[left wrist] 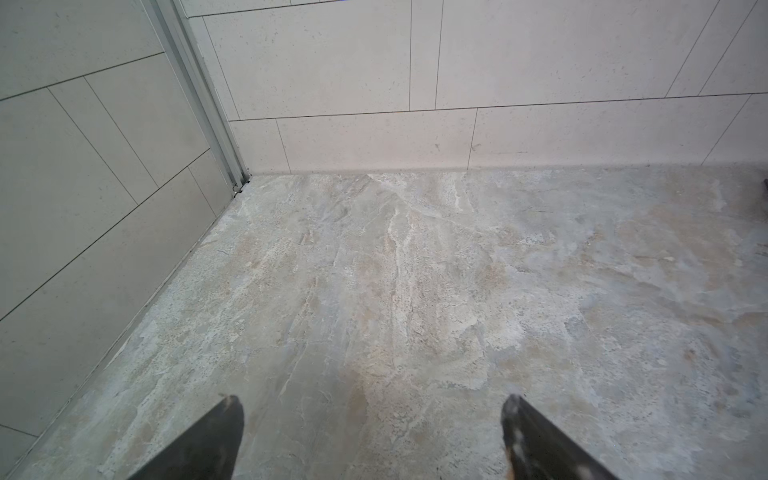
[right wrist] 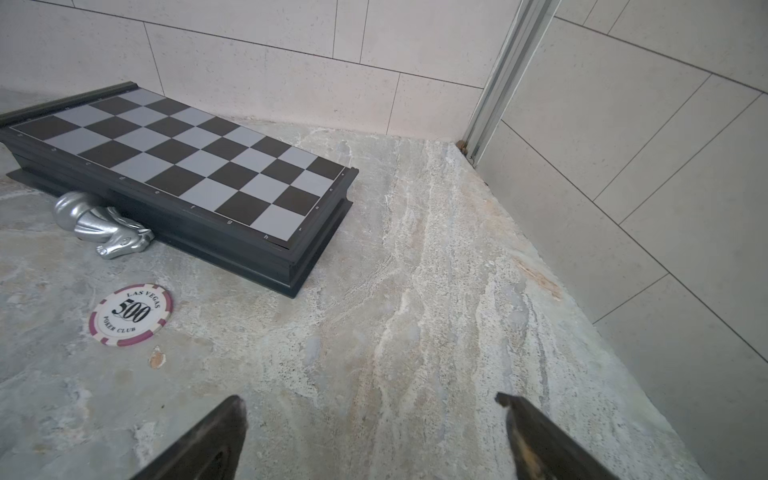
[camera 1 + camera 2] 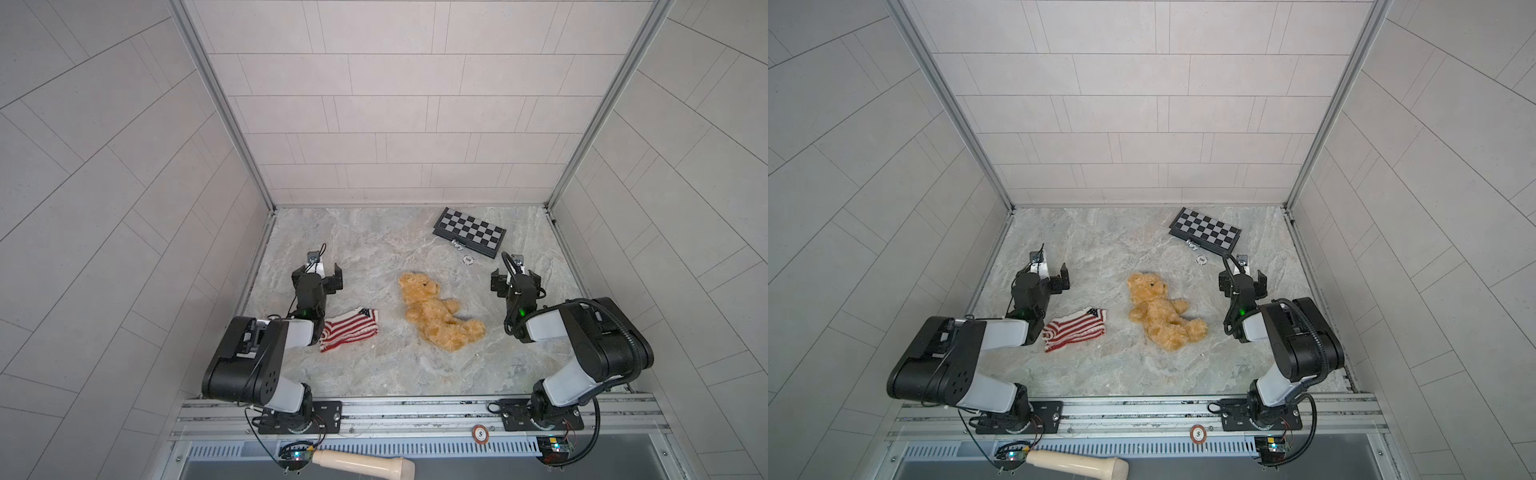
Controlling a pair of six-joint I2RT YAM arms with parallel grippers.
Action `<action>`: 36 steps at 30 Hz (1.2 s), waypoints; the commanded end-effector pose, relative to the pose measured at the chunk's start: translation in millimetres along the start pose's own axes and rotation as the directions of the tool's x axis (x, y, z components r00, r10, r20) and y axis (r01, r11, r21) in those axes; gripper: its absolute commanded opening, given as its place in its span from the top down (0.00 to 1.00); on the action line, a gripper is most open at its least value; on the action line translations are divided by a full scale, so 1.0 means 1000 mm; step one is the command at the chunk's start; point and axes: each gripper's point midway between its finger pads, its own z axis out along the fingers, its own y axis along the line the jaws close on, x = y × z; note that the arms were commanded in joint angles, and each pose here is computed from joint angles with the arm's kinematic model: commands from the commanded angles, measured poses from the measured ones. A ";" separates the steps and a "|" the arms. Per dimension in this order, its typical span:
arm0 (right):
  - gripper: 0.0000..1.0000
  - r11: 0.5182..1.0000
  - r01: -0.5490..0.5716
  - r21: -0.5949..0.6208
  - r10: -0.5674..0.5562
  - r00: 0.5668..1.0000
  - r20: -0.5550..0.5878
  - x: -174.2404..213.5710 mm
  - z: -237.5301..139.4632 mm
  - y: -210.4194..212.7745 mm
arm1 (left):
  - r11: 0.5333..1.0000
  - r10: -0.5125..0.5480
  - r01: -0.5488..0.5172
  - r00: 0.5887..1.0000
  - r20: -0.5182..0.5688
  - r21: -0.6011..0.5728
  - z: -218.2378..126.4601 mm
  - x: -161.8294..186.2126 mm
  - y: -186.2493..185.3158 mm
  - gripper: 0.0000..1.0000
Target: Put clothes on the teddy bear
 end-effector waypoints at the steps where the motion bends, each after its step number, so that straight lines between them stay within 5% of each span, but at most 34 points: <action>1: 0.01 1.000 0.006 0.005 -0.006 1.000 0.018 -0.008 0.002 0.000 | 1.000 -0.005 0.005 1.000 0.027 0.003 0.001 -0.010 0.001 0.00; 36: 0.01 1.000 -0.006 -0.019 0.006 1.000 0.004 -0.006 0.005 0.000 | 1.000 -0.005 0.005 1.000 0.025 0.002 0.001 -0.010 0.001 0.00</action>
